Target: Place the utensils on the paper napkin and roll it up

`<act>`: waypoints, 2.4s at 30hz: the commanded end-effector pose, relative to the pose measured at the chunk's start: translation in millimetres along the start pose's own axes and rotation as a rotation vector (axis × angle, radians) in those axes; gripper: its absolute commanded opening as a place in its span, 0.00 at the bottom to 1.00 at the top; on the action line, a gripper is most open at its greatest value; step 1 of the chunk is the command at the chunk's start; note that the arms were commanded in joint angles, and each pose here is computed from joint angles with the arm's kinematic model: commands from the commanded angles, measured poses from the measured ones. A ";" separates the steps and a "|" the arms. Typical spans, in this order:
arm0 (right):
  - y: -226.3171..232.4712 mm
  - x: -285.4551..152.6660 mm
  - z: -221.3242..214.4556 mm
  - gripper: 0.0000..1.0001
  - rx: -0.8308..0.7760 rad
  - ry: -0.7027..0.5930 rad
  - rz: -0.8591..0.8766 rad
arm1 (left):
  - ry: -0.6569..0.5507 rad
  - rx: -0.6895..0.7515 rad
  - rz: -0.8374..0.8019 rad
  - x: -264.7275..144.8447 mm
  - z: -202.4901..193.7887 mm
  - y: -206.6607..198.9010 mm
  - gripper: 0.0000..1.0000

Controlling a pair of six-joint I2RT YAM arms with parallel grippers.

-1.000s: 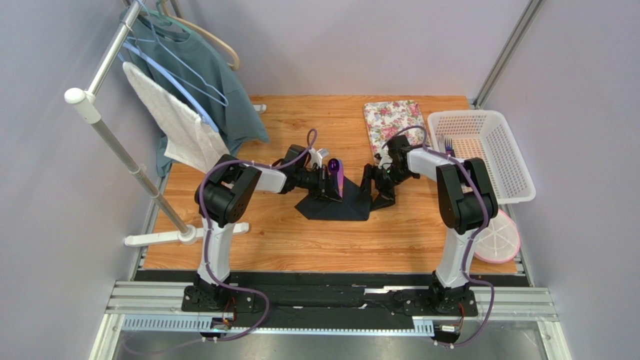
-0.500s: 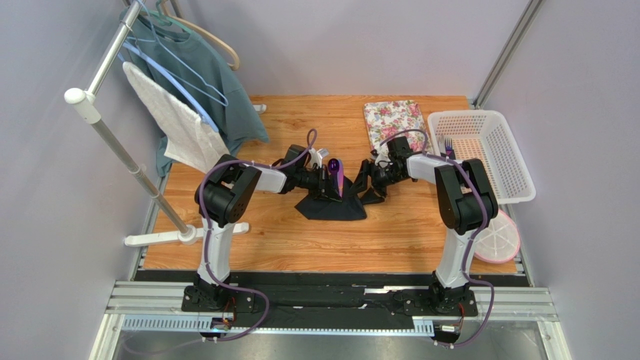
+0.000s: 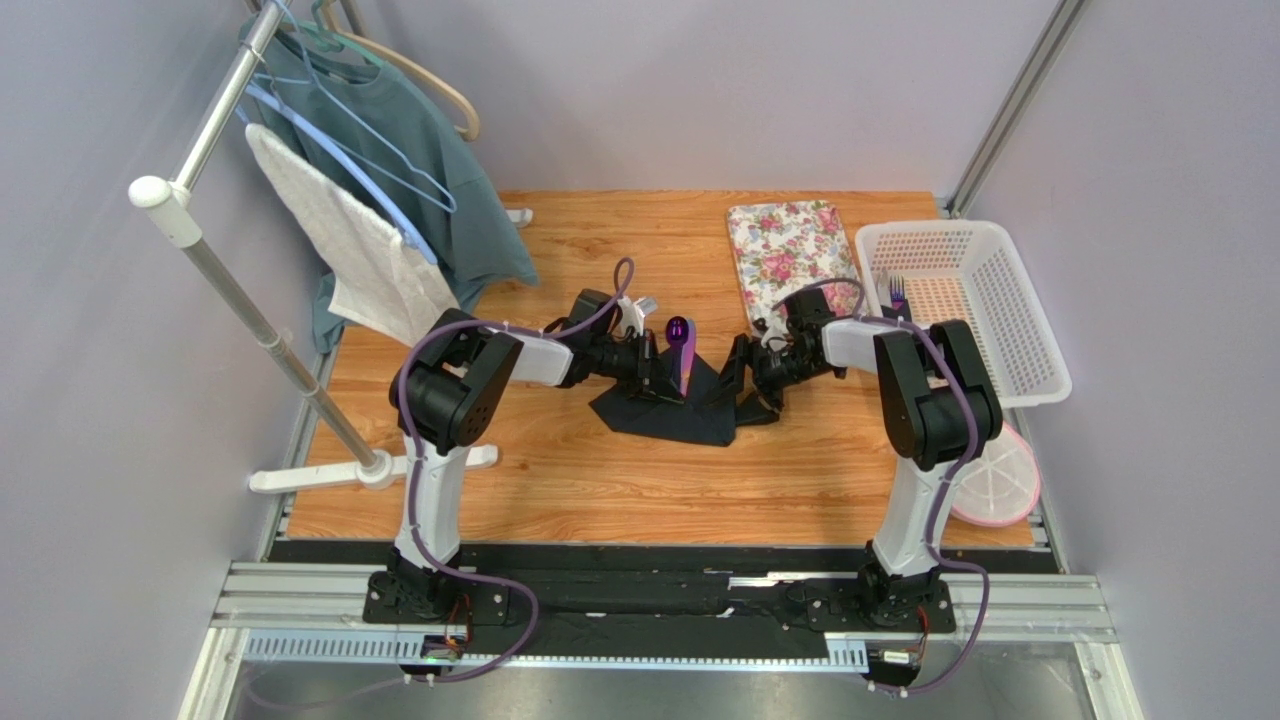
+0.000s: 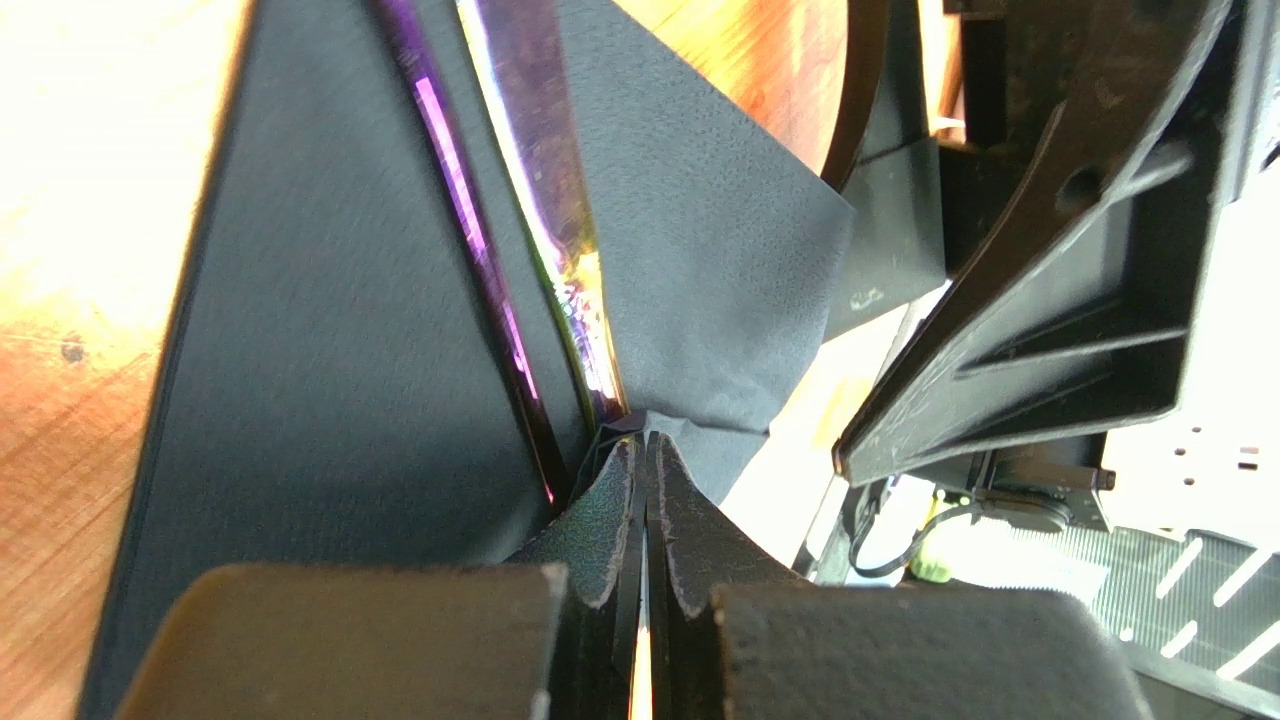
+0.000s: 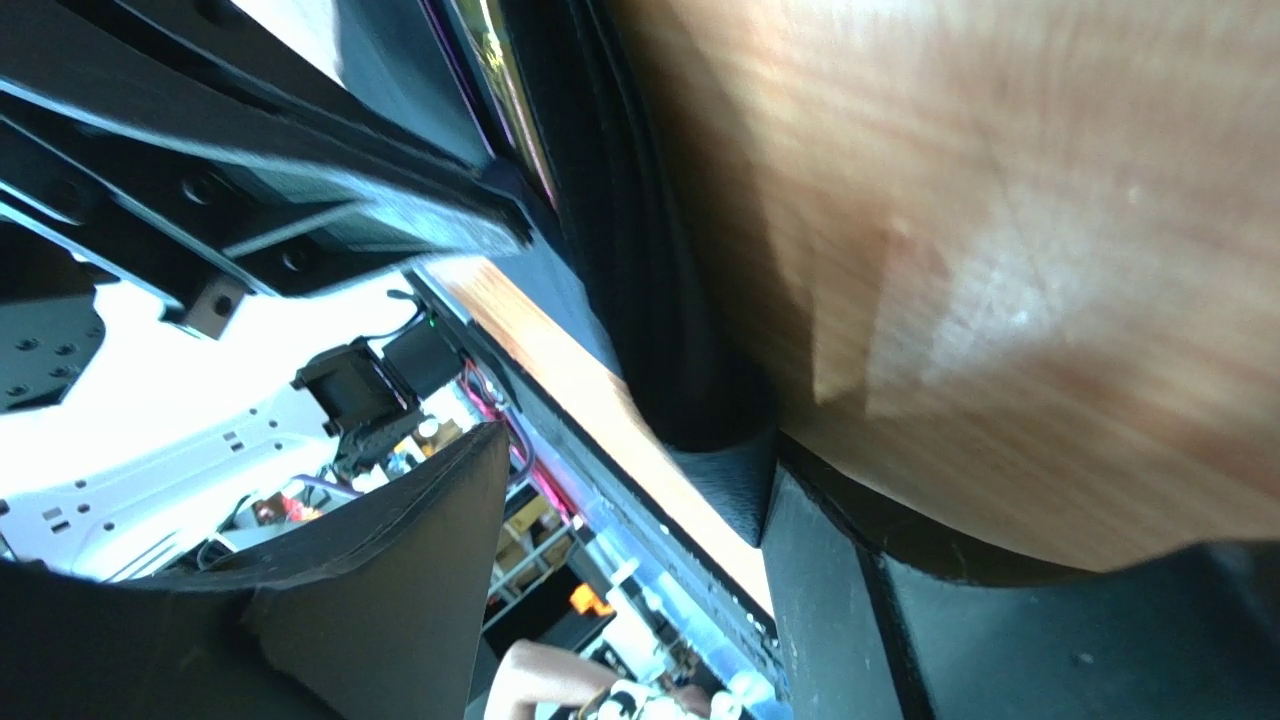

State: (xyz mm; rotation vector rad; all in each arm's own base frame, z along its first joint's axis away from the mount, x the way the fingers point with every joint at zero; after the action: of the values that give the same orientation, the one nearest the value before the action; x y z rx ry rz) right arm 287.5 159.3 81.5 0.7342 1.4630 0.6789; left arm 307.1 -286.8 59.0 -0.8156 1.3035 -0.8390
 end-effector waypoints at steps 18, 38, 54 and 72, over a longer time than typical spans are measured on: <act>9.8 -15.1 22.4 0.46 -0.063 -0.095 -0.042 | -0.026 0.013 -0.001 0.7 7.4 -2.7 0.00; 21.3 -12.2 62.0 0.20 -0.089 -0.105 -0.053 | -0.052 -0.044 0.011 1.8 8.4 1.2 0.00; -3.7 -6.5 0.4 0.64 0.014 0.028 -0.021 | -0.056 -0.041 0.018 1.9 7.7 3.3 0.00; 9.9 -27.4 10.5 0.63 0.086 -0.125 0.132 | -0.058 -0.041 0.015 1.3 8.1 3.0 0.00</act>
State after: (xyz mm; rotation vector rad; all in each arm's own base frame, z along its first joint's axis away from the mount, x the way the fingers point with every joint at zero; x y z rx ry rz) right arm 286.7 144.0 84.4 0.8983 1.4728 0.6263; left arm 311.5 -287.7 59.8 -0.8567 1.3025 -0.7807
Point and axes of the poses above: each gripper's point midway between its finger pads, its own x axis out along the fingers, its own y axis along the line the jaws close on, z = x × y, the point moved 7 cm from there along -x, back along the fingers, and after that the axes turned 10 degrees about -x, right-handed, at the moved point
